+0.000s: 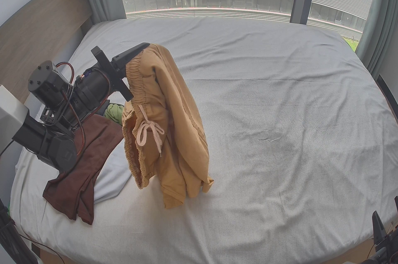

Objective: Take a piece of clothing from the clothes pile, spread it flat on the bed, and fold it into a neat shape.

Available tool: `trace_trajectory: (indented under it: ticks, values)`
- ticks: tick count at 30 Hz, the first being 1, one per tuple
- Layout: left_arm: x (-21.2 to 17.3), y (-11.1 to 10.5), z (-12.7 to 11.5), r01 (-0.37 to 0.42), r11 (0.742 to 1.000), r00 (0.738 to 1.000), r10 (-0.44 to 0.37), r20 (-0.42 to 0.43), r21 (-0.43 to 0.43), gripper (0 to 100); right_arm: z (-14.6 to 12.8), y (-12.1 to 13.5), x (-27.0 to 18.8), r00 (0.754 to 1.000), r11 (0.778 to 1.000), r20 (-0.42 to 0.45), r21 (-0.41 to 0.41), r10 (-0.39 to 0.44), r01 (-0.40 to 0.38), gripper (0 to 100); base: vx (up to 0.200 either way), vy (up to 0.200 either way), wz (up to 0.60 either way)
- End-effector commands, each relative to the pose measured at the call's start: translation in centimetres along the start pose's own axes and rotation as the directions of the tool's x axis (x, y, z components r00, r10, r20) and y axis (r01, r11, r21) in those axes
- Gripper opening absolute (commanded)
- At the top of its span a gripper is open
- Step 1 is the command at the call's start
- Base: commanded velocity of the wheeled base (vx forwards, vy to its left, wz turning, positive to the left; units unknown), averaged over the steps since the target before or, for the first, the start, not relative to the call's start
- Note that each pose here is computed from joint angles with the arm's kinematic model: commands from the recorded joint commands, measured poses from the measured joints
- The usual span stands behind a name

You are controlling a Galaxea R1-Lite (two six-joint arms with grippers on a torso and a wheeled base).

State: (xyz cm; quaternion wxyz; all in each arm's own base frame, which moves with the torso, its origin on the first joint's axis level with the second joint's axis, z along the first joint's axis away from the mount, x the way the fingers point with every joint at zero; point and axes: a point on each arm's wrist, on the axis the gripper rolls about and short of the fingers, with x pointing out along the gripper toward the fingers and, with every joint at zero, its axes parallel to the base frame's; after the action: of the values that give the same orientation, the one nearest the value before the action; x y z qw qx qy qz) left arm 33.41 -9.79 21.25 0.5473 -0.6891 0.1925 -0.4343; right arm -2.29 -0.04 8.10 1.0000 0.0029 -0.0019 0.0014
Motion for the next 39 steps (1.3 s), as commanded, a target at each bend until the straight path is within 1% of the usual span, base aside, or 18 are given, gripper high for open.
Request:
trace_trajectory:
  ticks: [1,6,9,10,13,16,18,21,22,23,29,31,34,39]
  values:
    - [0.4,0.4,-0.9,-0.008,1.000,1.000,0.007,-0.024,-0.019,0,-0.5,0.0,0.0,1.000,1.000,-0.001,0.000,0.000,0.000,100,0.000,0.000,0.00]
    - [1.2,1.2,-2.5,-0.022,0.999,0.997,0.018,-0.073,-0.048,0,-0.5,0.0,0.0,1.000,1.000,-0.001,-0.001,0.000,0.000,100,0.000,0.000,0.00]
    - [1.7,1.2,-3.4,-0.018,0.998,0.995,0.013,-0.100,-0.055,0,-0.5,0.0,0.0,1.000,1.000,-0.001,-0.001,0.002,-0.002,100,0.000,0.000,0.00]
    - [2.2,1.1,-4.1,-0.012,0.998,0.992,0.005,-0.123,-0.059,0,-0.5,0.0,0.0,1.000,1.000,-0.001,-0.001,0.002,-0.002,100,0.000,0.000,0.00]
    - [3.0,0.6,-5.1,0.010,0.998,0.988,-0.021,-0.156,-0.070,0,-0.5,0.0,0.0,1.000,1.000,-0.001,-0.001,0.002,-0.002,100,0.000,0.000,0.00]
    - [3.6,0.1,-5.7,0.026,0.994,0.983,-0.044,-0.180,-0.102,0,-0.5,0.0,0.0,1.000,1.000,-0.001,-0.001,0.002,-0.002,100,0.000,0.000,0.00]
    - [4.5,-0.9,-6.5,0.059,0.988,0.975,-0.087,-0.206,-0.142,0,-0.5,0.0,0.0,1.000,1.000,-0.001,-0.001,0.000,0.000,100,0.000,0.000,0.00]
    - [4.7,-1.2,-6.7,0.067,0.986,0.972,-0.099,-0.211,-0.154,0,-0.5,0.0,0.0,1.000,1.000,-0.001,-0.001,0.002,-0.002,100,0.000,0.000,0.00]
    - [4.9,-1.8,-7.1,0.087,0.975,0.972,-0.128,-0.199,-0.202,0,-0.5,0.0,0.0,1.000,1.000,-0.001,-0.001,0.002,-0.002,100,0.000,0.000,0.00]
    - [4.9,-1.9,-7.1,0.093,0.971,0.973,-0.135,-0.185,-0.220,0,-0.5,0.0,0.0,1.000,1.000,-0.001,-0.001,0.000,0.000,100,0.000,0.000,0.00]
    - [4.9,-2.0,-7.1,0.087,0.957,0.974,-0.140,-0.179,-0.276,0,-0.5,0.0,0.0,1.000,1.000,-0.001,-0.001,0.002,-0.002,100,0.000,0.000,0.00]
    - [5.4,-2.2,-7.8,0.087,0.949,0.968,-0.153,-0.200,-0.304,0,-0.5,0.0,0.0,1.000,1.000,-0.001,-0.001,0.002,-0.002,100,0.000,0.000,0.00]
    - [6.3,-2.2,-8.8,0.094,0.946,0.957,-0.171,-0.232,-0.310,0,-0.5,0.0,0.0,1.000,1.000,-0.001,-0.001,0.002,-0.002,100,0.000,0.000,0.00]
    - [7.0,-1.5,-9.3,0.085,0.943,0.952,-0.172,-0.252,-0.322,0,-0.5,0.0,0.0,1.000,1.000,-0.001,-0.001,0.002,-0.002,100,0.000,0.000,0.00]
